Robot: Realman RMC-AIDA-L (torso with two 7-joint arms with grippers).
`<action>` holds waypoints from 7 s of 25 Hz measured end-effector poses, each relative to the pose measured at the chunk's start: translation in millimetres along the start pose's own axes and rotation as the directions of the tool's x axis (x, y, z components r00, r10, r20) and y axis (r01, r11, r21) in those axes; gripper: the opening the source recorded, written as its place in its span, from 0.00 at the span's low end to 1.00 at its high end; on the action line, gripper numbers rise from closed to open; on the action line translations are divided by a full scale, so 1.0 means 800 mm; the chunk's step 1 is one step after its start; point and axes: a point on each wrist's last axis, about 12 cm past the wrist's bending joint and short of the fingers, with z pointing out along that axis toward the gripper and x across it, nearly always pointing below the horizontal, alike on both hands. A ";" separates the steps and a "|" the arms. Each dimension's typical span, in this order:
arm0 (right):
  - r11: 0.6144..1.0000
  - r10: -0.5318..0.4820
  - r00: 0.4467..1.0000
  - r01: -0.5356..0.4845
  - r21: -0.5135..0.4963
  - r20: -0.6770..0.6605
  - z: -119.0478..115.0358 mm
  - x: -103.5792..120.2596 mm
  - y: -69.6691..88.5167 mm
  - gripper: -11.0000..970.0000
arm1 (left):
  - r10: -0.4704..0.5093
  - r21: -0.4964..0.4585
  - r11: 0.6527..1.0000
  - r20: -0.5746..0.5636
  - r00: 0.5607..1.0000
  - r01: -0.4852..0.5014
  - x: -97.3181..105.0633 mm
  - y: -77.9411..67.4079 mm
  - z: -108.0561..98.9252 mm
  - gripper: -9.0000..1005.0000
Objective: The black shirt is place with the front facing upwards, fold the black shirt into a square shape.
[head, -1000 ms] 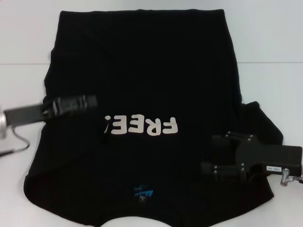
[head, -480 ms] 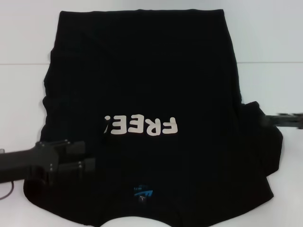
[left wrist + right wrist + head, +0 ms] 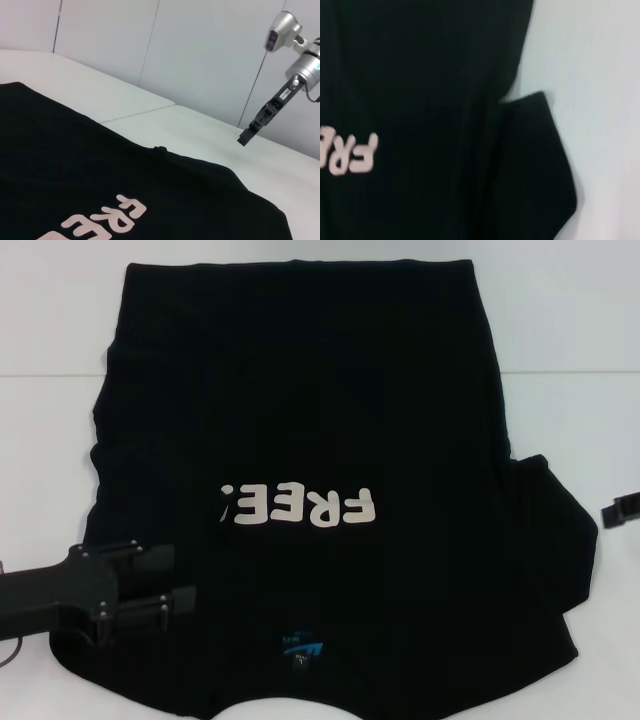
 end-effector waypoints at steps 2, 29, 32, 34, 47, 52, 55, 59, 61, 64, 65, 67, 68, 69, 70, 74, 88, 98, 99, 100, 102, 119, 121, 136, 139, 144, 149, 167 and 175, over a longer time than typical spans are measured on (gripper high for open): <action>1.000 0.001 1.000 -0.001 0.007 -0.022 0.012 0.000 0.004 0.97 | -0.002 0.001 1.000 0.001 1.000 0.002 0.000 0.000 0.000 0.68; 0.998 0.031 0.999 -0.033 -0.051 -0.044 0.065 0.006 0.013 0.97 | -0.012 -0.005 1.000 0.004 1.000 0.012 0.003 -0.001 0.002 0.68; 0.999 0.031 0.999 -0.032 -0.043 -0.032 0.065 0.004 0.012 0.97 | -0.013 -0.006 1.000 0.004 1.000 0.013 0.003 -0.001 0.002 0.68; 0.999 0.030 0.999 -0.031 -0.037 -0.024 0.065 0.002 0.012 0.97 | -0.013 -0.006 1.000 0.005 1.000 0.013 0.003 -0.001 0.002 0.68; 0.999 0.028 0.999 -0.028 -0.032 -0.025 0.066 0.002 0.011 0.49 | -0.015 -0.005 1.000 0.003 1.000 0.015 0.004 -0.001 0.002 0.68; 0.999 0.028 0.999 -0.028 -0.030 -0.023 0.066 0.002 0.011 0.28 | -0.015 -0.004 1.000 0.004 1.000 0.015 0.004 -0.001 0.002 0.69; 0.999 0.028 0.999 -0.028 -0.028 -0.020 0.066 0.002 0.011 0.15 | -0.015 -0.004 1.000 0.005 1.000 0.015 0.004 -0.002 0.002 0.69; 0.999 0.030 1.000 -0.030 -0.025 -0.006 0.066 0.001 0.009 0.05 | -0.015 -0.003 1.000 0.004 1.000 0.015 0.004 -0.002 0.002 0.69; 0.999 0.034 0.999 -0.034 -0.023 0.006 0.064 0.000 0.007 0.02 | -0.015 -0.003 1.000 0.004 1.000 0.015 0.004 -0.002 0.002 0.69; 0.999 0.039 0.999 -0.039 -0.017 0.017 0.060 -0.001 0.003 0.03 | -0.017 -0.003 1.000 0.004 1.000 0.017 0.004 -0.002 0.002 0.68; 0.999 0.041 0.999 -0.041 -0.016 0.021 0.058 -0.002 0.001 0.03 | -0.019 -0.003 1.000 0.004 1.000 0.019 0.004 -0.002 0.002 0.68; 0.999 0.048 0.998 -0.048 -0.015 0.036 0.053 -0.004 -0.002 0.03 | -0.023 -0.002 1.000 0.002 1.000 0.023 0.004 -0.002 0.003 0.68; 0.999 0.052 0.998 -0.052 -0.015 0.044 0.049 -0.005 -0.005 0.04 | -0.023 -0.002 1.000 0.002 1.000 0.023 0.004 -0.002 0.003 0.68; 0.998 0.056 0.997 -0.055 -0.018 0.054 0.045 -0.006 -0.006 0.04 | -0.023 -0.002 1.000 0.002 1.000 0.023 0.004 -0.002 0.003 0.68; 0.998 0.058 0.996 -0.057 -0.020 0.067 0.041 -0.007 -0.007 0.04 | -0.023 -0.002 1.000 0.001 1.000 0.023 0.004 -0.002 0.003 0.68; 0.996 0.055 0.992 -0.046 -0.073 0.118 0.028 -0.014 -0.003 0.05 | -0.023 -0.002 1.000 0.001 1.000 0.023 0.004 -0.002 0.003 0.68; 0.968 -0.216 0.974 0.222 -0.115 0.061 0.064 -0.058 0.105 0.09 | -0.027 -0.007 1.000 -0.002 1.000 0.027 0.006 -0.002 0.001 0.69; 0.930 -0.336 0.940 0.341 -0.136 0.062 0.089 -0.062 0.151 0.11 | -0.042 -0.010 0.999 0.003 0.999 0.042 0.010 -0.003 0.000 0.68; 0.926 -0.341 0.937 0.348 -0.148 0.070 0.089 -0.061 0.151 0.11 | -0.043 -0.011 0.999 0.003 0.999 0.043 0.010 -0.003 -0.001 0.68; 0.920 -0.346 0.935 0.355 -0.166 0.081 0.089 -0.059 0.151 0.12 | -0.045 -0.011 0.999 0.004 0.999 0.045 0.011 -0.004 -0.001 0.68; 0.896 -0.361 0.925 0.380 -0.230 0.119 0.088 -0.053 0.151 0.12 | -0.052 -0.012 0.999 0.010 0.999 0.053 0.011 -0.004 0.000 0.68; 0.643 -0.482 0.711 0.684 -0.344 0.512 0.100 0.068 0.070 0.67 | -0.540 -0.012 0.840 0.094 0.837 0.543 -0.005 0.011 -0.045 0.68; 0.598 -0.519 0.658 0.735 -0.319 0.546 0.105 0.080 0.072 0.71 | -0.627 -0.054 0.772 0.093 0.773 0.633 -0.007 0.017 -0.058 0.68; 0.462 -0.608 0.501 0.854 -0.239 0.615 0.127 0.103 0.086 0.95 | -0.840 -0.491 0.525 -0.169 0.515 0.695 -0.066 0.044 -0.080 0.68; 0.470 -0.604 0.508 0.849 -0.240 0.614 0.126 0.103 0.084 0.95 | -0.823 -0.524 0.552 -0.215 0.526 0.649 -0.069 0.047 -0.064 0.68; 0.480 -0.599 0.519 0.842 -0.245 0.611 0.126 0.104 0.083 0.95 | -0.806 -0.552 0.575 -0.253 0.536 0.604 -0.072 0.052 -0.046 0.68; 0.480 -0.596 0.520 0.841 -0.248 0.611 0.126 0.104 0.083 0.94 | -0.801 -0.571 0.578 -0.263 0.538 0.582 -0.069 0.053 -0.043 0.68; 0.477 -0.593 0.522 0.841 -0.254 0.613 0.126 0.106 0.084 0.93 | -0.749 -0.581 0.646 -0.357 0.559 0.495 -0.064 0.051 -0.013 0.64; 0.478 -0.592 0.521 0.841 -0.253 0.615 0.126 0.105 0.084 0.92 | -0.718 -0.608 0.670 -0.388 0.578 0.426 -0.066 0.046 -0.003 0.62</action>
